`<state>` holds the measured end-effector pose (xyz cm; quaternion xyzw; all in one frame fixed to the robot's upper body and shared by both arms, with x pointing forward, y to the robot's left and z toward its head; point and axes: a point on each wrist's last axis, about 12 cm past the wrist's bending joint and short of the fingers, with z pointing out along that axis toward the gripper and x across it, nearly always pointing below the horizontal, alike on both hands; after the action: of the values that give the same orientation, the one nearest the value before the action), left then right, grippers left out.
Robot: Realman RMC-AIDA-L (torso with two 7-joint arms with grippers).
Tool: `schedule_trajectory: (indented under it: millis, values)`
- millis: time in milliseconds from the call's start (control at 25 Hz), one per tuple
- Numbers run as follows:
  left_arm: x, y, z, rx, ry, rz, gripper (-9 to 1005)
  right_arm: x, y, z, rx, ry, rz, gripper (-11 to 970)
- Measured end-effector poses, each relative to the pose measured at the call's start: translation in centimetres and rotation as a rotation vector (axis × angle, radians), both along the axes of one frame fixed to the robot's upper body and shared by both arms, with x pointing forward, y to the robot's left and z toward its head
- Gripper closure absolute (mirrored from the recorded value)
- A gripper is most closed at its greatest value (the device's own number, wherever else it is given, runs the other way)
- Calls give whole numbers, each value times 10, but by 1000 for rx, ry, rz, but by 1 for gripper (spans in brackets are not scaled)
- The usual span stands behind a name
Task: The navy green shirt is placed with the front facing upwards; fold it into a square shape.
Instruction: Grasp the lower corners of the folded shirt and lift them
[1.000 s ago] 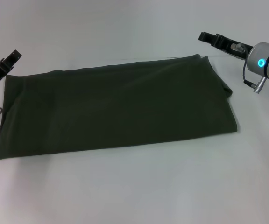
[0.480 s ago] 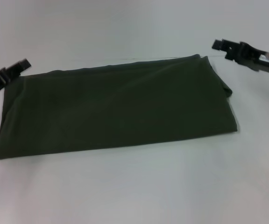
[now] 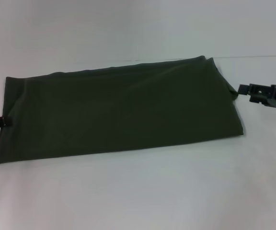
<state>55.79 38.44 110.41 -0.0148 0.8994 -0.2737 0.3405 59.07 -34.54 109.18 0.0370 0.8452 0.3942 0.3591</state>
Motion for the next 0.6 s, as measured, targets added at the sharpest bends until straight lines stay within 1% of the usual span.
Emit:
schedule_trajectory:
  millis: [120, 320, 600]
  values:
    - [1, 1, 0, 42, 13, -22, 406, -5, -3, -3, -4, 3, -2, 230]
    - [3, -3, -5, 120, 30, -64, 376, -7, -1, -7, -19, 11, 10, 230]
    - [-2, 0, -9, 133, 51, -64, 335, -8, 0, -8, -31, 18, 19, 231]
